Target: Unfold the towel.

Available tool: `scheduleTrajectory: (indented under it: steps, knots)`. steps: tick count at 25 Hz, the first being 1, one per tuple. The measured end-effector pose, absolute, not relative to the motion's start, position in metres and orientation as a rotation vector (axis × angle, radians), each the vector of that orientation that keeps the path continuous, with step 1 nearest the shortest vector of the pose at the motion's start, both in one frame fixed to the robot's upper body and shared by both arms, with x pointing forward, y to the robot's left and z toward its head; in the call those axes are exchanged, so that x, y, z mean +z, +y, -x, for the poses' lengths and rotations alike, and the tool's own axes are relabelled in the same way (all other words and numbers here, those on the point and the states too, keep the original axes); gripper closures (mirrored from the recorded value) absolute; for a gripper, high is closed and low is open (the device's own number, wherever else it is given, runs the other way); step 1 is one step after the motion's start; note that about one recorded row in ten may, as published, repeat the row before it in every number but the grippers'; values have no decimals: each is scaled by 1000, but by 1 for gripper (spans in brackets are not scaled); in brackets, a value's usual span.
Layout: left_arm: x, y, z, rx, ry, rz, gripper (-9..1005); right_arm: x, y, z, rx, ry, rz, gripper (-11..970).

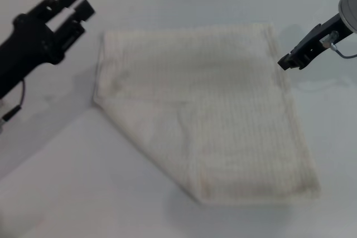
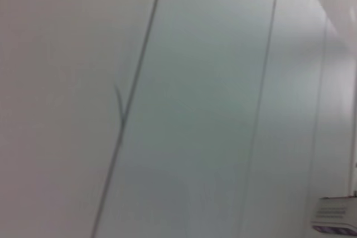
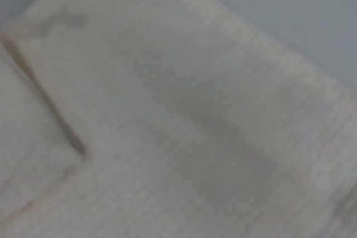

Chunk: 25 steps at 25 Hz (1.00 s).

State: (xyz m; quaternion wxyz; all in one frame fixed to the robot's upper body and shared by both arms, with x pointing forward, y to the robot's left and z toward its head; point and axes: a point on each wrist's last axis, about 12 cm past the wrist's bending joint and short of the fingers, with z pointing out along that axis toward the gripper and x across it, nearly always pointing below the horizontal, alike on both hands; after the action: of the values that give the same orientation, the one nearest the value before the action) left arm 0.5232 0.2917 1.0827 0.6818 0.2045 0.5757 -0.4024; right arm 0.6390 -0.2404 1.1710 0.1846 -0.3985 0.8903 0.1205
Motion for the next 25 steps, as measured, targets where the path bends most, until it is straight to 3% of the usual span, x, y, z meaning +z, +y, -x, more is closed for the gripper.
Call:
scheduleTrajectory:
  steps: [25]
  knots:
    - [1075, 265, -526, -908, 1316, -565, 503, 1152, -243, -635, 346, 2519, 1018, 960]
